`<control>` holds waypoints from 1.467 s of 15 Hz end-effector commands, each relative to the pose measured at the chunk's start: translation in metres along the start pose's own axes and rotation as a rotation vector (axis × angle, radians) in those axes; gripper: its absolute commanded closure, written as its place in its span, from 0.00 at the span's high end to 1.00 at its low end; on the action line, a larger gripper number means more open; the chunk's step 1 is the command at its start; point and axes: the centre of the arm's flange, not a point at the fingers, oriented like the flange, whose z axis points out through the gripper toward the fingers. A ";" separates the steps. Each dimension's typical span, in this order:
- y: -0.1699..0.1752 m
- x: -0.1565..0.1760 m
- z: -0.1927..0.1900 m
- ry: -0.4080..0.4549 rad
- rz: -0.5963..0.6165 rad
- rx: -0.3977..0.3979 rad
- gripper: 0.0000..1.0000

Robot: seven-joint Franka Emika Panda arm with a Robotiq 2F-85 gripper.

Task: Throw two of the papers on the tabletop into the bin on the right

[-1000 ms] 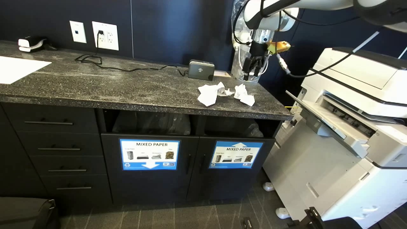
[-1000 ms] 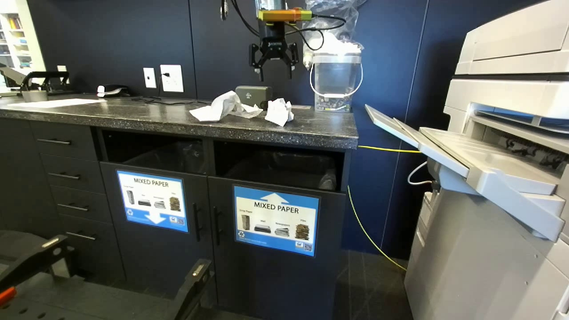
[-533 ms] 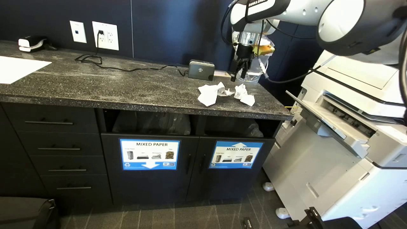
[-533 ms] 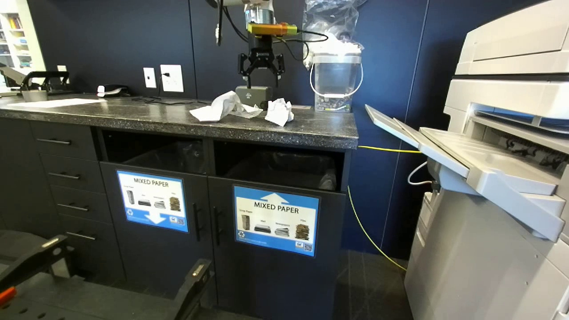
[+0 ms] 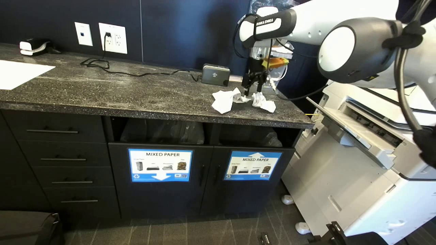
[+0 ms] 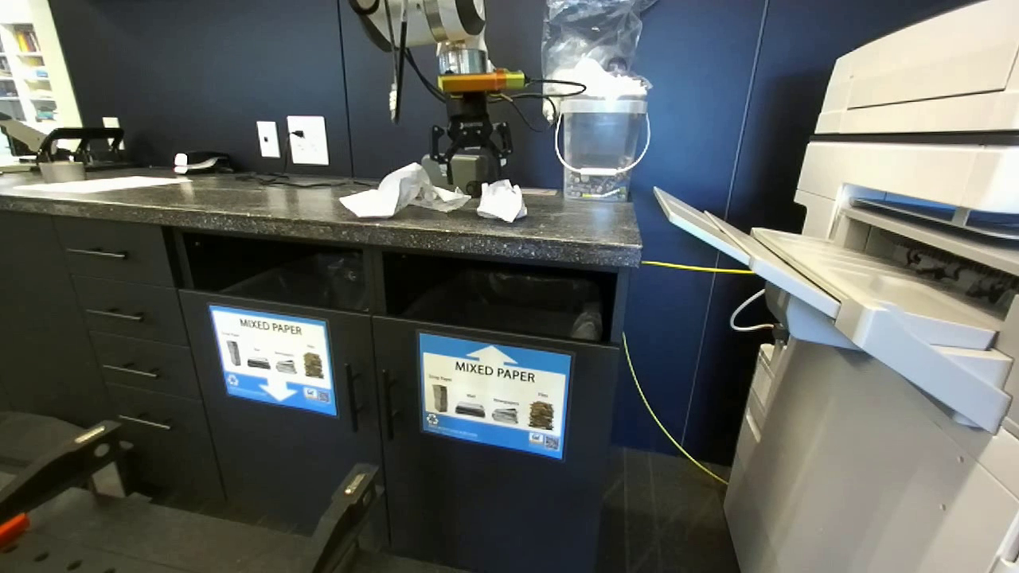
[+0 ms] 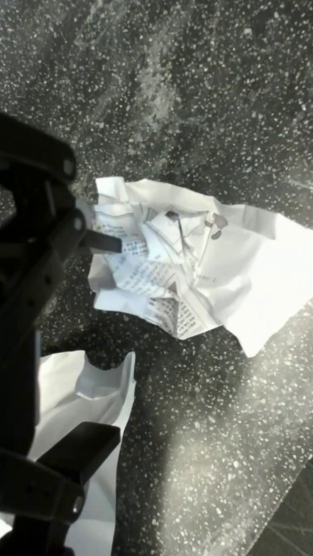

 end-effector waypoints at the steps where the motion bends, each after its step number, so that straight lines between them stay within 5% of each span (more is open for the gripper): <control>1: 0.015 0.017 -0.006 -0.011 0.078 -0.047 1.00; 8: 0.023 -0.010 -0.017 0.011 0.211 -0.102 1.00; 17: 0.015 -0.034 0.002 0.050 0.452 -0.009 1.00; 22: 0.016 -0.050 0.010 0.073 0.588 -0.024 1.00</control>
